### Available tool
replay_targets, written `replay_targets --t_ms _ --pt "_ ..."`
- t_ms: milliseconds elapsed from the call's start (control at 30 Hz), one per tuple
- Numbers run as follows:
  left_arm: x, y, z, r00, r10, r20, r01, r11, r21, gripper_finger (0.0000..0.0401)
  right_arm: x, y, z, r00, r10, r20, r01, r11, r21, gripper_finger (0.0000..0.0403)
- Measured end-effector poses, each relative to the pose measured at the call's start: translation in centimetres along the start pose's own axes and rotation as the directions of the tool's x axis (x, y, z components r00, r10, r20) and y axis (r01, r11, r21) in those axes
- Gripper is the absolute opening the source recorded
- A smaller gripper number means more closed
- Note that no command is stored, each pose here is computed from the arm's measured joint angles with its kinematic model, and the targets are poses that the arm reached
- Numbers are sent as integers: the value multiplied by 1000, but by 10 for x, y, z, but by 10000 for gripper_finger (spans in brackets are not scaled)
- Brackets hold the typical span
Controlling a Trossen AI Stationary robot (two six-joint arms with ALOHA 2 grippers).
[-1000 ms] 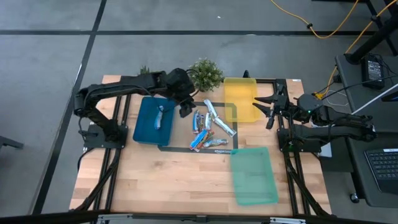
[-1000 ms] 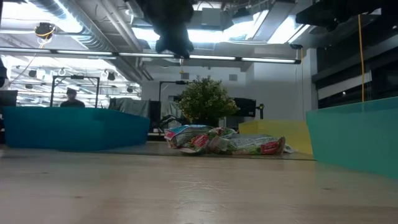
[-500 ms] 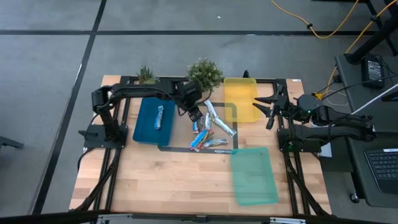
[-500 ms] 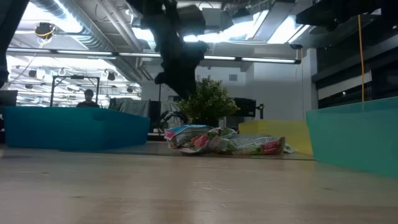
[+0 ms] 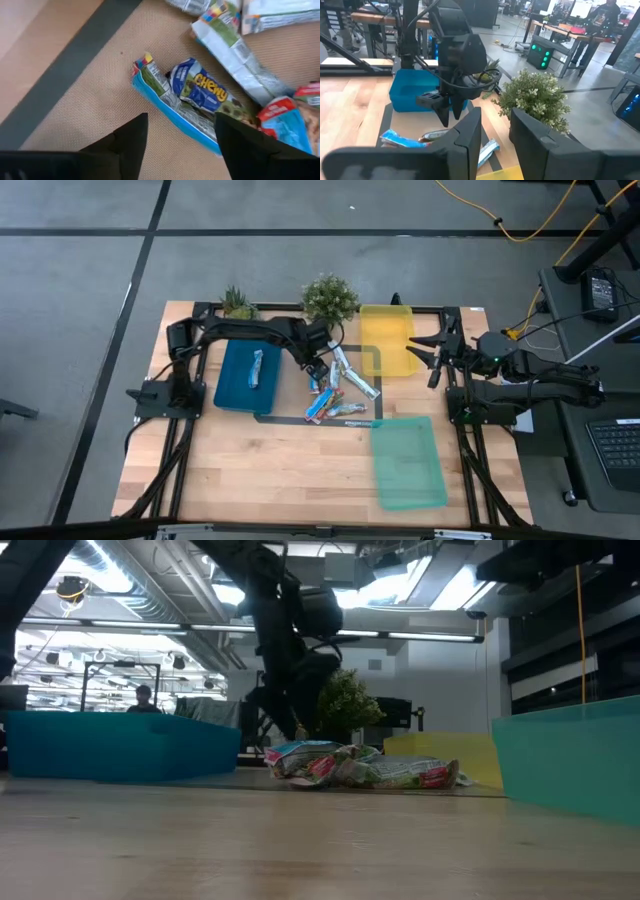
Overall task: Pick and place Granola Bars by type
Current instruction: Put the red granola bar into the yellow bin
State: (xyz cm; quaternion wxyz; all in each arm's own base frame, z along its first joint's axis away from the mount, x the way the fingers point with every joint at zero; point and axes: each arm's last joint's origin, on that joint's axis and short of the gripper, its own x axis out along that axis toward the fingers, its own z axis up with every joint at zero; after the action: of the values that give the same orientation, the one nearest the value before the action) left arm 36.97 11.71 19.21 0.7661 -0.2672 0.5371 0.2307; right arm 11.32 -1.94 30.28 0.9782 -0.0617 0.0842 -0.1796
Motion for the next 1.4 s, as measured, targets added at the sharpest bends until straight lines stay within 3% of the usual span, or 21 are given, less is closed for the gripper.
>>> replay_targets --t_ms 300,700,867,1200,1400 --pt "14 -1 2 1000 -1 -3 1 1000 -6 261 0 0 -5 999 5 -46 -5 1000 -13 108" --pt "36 1 0 999 8 -44 -8 1000 -10 249 0 1 -5 999 5 -49 -6 1000 -13 108" --pt "36 1 0 999 8 -47 -8 1000 -10 212 0 1 -5 999 5 -49 -6 1000 -13 108" --pt "36 2 -5 995 5 -105 -6 1000 -11 99 0 1 -5 999 5 -49 -6 1000 -13 108" --pt "36 1 -5 991 -47 -127 45 999 -17 44 0 0 -5 999 5 -49 -6 1000 -13 108"
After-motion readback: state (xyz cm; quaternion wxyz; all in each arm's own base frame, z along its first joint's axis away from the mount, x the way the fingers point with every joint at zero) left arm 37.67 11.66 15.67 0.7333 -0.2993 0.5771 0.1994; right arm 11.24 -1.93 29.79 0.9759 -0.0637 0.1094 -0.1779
